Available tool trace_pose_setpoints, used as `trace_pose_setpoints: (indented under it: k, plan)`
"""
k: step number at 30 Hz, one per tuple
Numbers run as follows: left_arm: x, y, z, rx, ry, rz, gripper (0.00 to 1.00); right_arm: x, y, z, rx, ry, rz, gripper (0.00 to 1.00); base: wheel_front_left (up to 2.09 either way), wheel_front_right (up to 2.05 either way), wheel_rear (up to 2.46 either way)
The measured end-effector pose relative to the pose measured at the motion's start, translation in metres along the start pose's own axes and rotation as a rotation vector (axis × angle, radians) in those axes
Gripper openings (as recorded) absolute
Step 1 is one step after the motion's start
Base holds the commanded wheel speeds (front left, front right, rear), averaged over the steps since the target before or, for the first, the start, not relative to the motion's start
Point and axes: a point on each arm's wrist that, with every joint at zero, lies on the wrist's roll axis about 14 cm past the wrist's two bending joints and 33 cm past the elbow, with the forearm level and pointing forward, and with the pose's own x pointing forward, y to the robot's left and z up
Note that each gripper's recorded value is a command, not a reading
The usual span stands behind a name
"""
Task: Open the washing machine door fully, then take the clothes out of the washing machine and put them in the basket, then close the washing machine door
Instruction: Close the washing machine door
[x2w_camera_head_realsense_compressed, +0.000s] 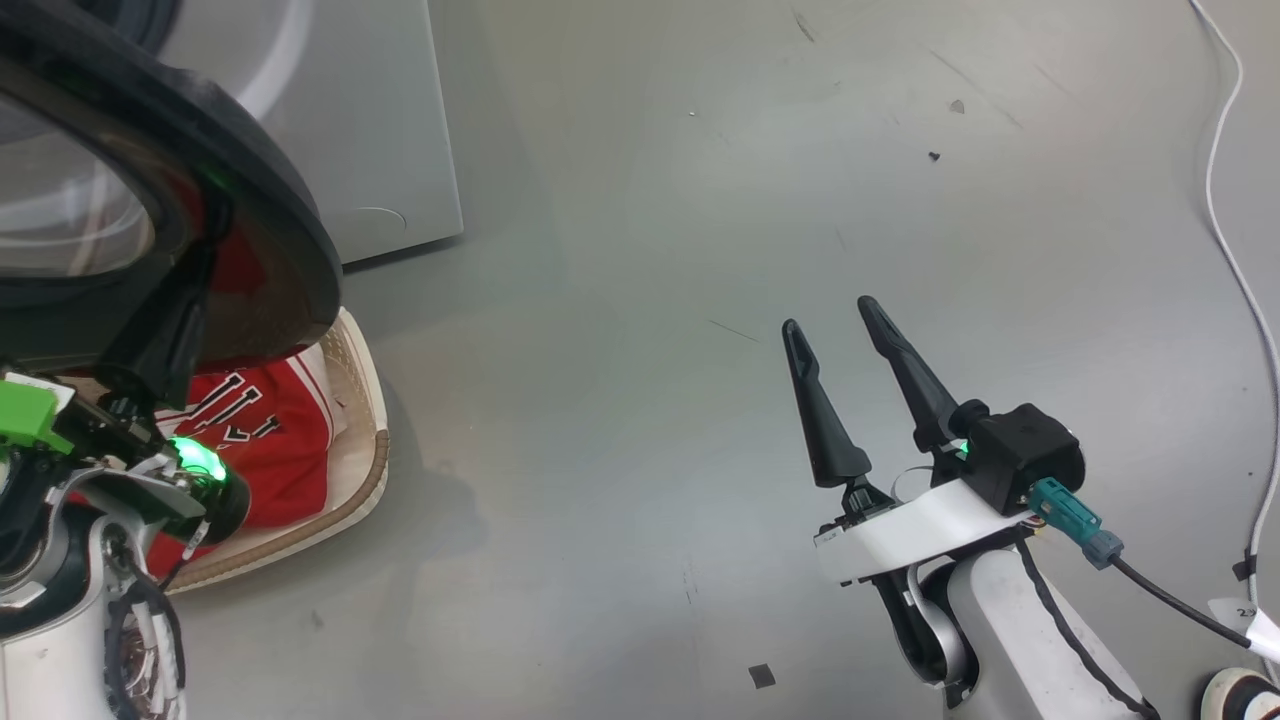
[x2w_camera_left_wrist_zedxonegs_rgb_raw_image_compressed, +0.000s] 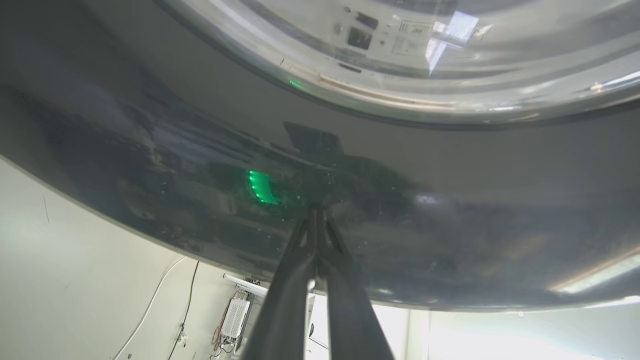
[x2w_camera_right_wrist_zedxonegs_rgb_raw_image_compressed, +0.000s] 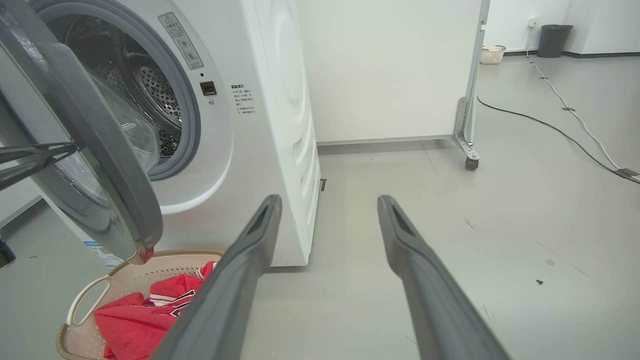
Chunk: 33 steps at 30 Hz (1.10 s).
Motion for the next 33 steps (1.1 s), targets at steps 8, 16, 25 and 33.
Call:
trace_pose_setpoints:
  k: [8, 16, 25, 33]
  plan:
    - [-0.006, -0.001, -0.004, 0.021, 0.002, 0.018, 0.0, 0.005, 0.008, 0.003, -0.005, -0.013, 0.028, 1.0, 0.0, 0.0, 0.0]
    - [-0.029, 0.006, -0.003, 0.094, -0.021, 0.063, 0.0, 0.011, 0.025, -0.001, -0.008, -0.01, 0.092, 1.0, 0.0, 0.0, 0.0]
    - [-0.083, 0.028, 0.0, 0.355, -0.047, 0.191, 0.0, 0.016, 0.056, -0.004, -0.001, -0.003, 0.204, 1.0, 0.0, 0.0, 0.0]
    - [-0.135, 0.036, 0.008, 0.693, -0.067, 0.318, 0.0, 0.016, 0.075, 0.005, 0.005, -0.029, 0.26, 1.0, 0.0, 0.0, 0.0]
